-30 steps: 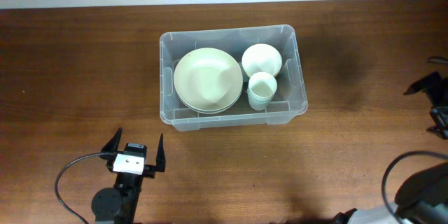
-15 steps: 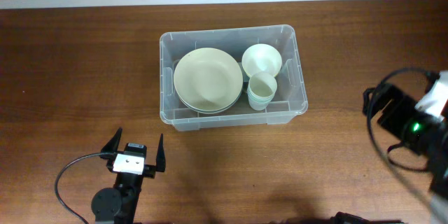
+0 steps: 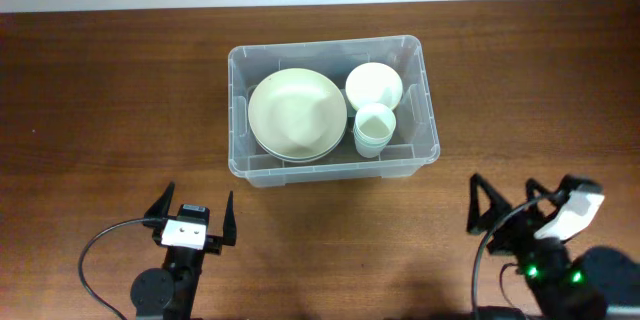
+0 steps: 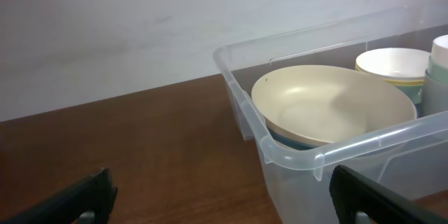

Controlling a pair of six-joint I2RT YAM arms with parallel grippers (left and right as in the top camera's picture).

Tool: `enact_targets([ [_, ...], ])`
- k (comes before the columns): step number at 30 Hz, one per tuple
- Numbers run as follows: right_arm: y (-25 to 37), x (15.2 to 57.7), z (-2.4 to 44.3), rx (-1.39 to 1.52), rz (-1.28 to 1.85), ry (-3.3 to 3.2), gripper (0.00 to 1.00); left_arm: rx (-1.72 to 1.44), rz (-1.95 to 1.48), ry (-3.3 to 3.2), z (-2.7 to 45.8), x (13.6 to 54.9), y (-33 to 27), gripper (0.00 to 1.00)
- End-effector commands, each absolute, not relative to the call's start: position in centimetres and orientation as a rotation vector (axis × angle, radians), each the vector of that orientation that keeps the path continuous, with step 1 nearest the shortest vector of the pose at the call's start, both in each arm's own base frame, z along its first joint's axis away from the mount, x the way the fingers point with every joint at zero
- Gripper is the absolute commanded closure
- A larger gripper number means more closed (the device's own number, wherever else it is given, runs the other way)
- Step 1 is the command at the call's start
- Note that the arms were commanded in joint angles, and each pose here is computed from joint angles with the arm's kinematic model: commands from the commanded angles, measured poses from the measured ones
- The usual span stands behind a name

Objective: Pack container

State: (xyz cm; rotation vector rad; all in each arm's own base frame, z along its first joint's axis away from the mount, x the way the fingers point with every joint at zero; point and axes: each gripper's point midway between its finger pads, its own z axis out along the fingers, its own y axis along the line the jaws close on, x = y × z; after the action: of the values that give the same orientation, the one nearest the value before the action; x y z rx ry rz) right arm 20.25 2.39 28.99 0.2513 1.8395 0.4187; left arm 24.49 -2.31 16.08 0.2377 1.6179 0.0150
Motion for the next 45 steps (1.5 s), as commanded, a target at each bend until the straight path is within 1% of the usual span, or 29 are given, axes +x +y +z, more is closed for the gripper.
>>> enact_targets([
  [1,2.8,20.0,28.4,0.13,0.358,1.759,0.01,0.237,0.031,1.618,16.0,24.5,-2.1,0.0],
  [4,4.1,20.1,28.5,-0.091,0.276,1.655,0.01,0.236,0.031,1.618,16.0,24.5,-2.1,0.01],
  [8,4.9,20.3,28.0,-0.196,0.241,1.561,0.01,0.237,0.031,1.618,16.0,24.5,-2.1,0.0],
  [13,5.1,20.8,27.3,-0.204,0.238,1.462,0.01,0.237,0.031,1.618,16.0,24.5,-2.1,0.01],
  [21,5.2,21.7,27.5,-0.208,0.229,1.345,0.01,0.237,0.031,1.618,16.0,24.5,-2.1,0.01],
  [31,5.2,22.1,26.7,-0.245,0.177,1.341,0.01,0.237,0.031,1.618,16.0,24.5,-2.1,0.0],
  [45,4.8,23.2,23.8,-0.221,0.16,1.374,0.01,0.237,0.031,1.618,16.0,24.5,-2.1,0.0],
])
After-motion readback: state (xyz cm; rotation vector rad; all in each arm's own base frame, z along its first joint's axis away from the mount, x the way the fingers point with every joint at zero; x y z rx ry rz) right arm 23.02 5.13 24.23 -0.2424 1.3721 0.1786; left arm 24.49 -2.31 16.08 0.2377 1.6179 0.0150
